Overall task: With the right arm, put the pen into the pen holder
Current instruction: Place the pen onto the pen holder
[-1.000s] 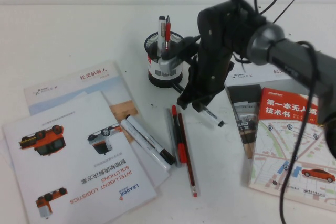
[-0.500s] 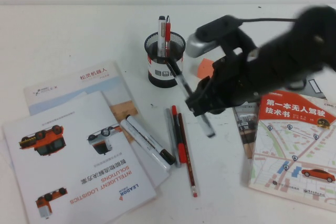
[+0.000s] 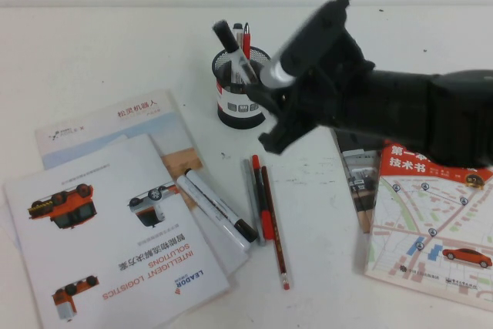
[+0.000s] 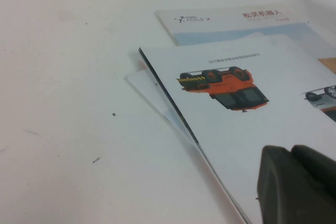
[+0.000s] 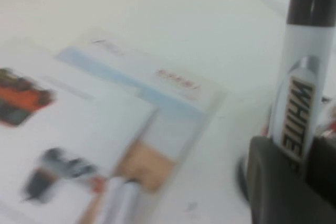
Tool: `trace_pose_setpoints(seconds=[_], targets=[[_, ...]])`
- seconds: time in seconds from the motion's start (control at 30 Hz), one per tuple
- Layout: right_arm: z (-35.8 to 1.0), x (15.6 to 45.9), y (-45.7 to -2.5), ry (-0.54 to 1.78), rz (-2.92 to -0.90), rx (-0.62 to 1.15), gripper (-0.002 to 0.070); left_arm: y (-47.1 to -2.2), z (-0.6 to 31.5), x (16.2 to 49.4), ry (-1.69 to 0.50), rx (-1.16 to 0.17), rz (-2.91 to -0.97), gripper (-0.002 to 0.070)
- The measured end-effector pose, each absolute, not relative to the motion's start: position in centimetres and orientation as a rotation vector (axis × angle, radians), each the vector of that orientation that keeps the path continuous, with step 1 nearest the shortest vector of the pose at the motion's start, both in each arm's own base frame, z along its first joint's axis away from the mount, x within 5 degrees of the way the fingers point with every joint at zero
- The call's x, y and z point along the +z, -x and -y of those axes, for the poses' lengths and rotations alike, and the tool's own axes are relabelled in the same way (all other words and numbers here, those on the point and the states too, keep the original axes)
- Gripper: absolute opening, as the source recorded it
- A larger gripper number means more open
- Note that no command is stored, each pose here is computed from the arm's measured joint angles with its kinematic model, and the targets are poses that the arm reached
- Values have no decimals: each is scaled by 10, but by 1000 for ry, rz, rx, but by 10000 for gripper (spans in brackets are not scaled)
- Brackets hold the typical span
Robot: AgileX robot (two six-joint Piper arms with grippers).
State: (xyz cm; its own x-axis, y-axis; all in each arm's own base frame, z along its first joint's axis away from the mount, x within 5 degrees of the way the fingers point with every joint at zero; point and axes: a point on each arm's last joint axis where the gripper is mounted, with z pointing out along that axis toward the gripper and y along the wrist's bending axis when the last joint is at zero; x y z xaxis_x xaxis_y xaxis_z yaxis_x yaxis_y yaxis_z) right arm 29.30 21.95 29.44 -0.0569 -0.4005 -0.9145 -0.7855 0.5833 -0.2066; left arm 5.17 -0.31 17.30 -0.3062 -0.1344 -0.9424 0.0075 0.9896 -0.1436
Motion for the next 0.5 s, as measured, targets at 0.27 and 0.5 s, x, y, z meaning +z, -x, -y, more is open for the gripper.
trace_pose_setpoints(seconds=[0.27, 0.5], targets=[[-206, 294, -326, 880, -1756, 54, 102, -52, 3, 173, 92, -141, -1878, -3], [-193, 295, -320, 912, -1789, -454, 102, -52, 3, 173, 92, -141, -1878, -2]])
